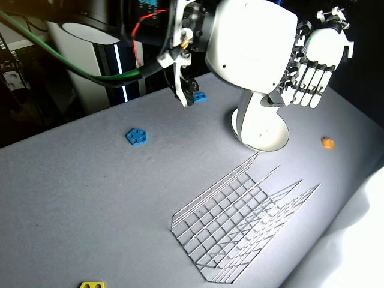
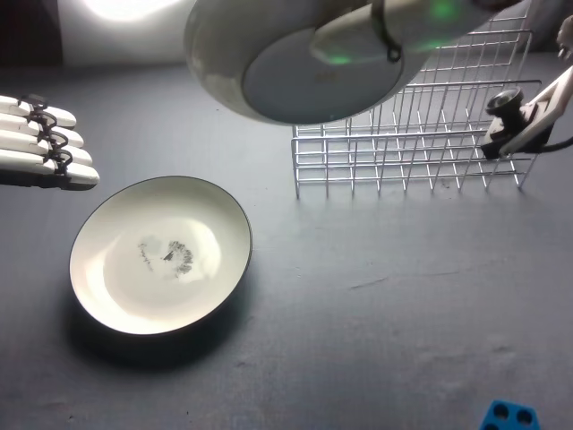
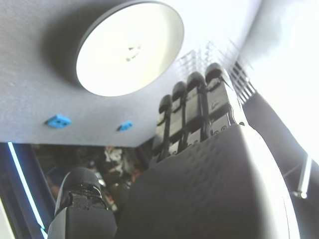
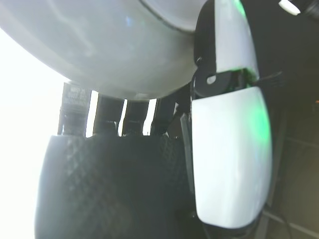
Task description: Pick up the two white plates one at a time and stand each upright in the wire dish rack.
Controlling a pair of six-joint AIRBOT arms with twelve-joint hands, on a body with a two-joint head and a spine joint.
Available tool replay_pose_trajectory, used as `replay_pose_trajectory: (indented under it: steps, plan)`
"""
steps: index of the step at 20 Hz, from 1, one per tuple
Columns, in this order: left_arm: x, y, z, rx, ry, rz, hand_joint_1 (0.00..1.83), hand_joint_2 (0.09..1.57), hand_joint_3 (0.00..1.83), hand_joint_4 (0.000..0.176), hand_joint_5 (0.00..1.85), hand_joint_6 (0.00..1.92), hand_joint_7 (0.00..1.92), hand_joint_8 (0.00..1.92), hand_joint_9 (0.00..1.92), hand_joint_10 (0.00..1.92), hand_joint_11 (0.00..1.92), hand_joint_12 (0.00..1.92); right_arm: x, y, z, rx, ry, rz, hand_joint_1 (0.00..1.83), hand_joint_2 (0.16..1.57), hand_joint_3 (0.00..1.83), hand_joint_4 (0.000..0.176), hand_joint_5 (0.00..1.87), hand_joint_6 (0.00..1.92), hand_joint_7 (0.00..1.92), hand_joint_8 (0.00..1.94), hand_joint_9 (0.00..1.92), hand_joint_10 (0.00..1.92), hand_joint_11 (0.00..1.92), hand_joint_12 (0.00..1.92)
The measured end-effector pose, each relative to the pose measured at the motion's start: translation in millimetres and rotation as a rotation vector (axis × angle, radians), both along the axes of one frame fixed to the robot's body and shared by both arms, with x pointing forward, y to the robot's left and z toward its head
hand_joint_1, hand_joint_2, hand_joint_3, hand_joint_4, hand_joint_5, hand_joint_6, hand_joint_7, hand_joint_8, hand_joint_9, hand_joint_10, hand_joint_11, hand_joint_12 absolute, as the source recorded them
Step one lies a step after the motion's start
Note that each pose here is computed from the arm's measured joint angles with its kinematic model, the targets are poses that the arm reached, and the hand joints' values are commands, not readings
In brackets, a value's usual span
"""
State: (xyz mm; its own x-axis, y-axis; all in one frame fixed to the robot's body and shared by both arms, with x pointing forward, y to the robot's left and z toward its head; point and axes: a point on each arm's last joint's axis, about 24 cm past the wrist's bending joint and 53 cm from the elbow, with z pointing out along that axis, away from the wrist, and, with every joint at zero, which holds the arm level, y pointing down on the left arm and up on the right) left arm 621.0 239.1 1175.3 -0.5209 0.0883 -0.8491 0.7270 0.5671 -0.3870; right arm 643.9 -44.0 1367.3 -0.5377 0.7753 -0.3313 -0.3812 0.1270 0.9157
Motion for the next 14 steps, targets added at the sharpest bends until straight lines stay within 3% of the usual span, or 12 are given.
replay_pose_trajectory:
  steps: [3,8,14]
  plan:
    - [3,-1.8,-2,0.001,-0.002,-0.002,0.00,1.04,0.00,0.000,0.09,0.00,0.09,0.00,0.06,0.00,0.00,0.00,14,-17,-1,0.001,0.010,-0.036,1.24,1.08,0.00,0.029,1.04,0.89,1.11,0.77,1.30,0.01,0.91,0.87]
    - [0,-9.7,-2,0.003,-0.008,-0.026,0.00,1.04,0.00,0.000,0.08,0.00,0.09,0.00,0.04,0.00,0.00,0.00,11,-26,2,-0.031,-0.040,-0.015,1.24,1.08,0.00,0.026,1.04,0.89,1.12,0.76,1.31,0.01,0.93,0.87]
    - [-6,-26.4,-4,-0.007,-0.007,-0.069,0.00,1.04,0.00,0.000,0.09,0.00,0.10,0.00,0.05,0.00,0.00,0.00,34,-49,-6,0.019,0.046,-0.044,1.24,1.08,0.00,0.026,1.03,0.90,1.12,0.77,1.30,0.00,0.91,0.84]
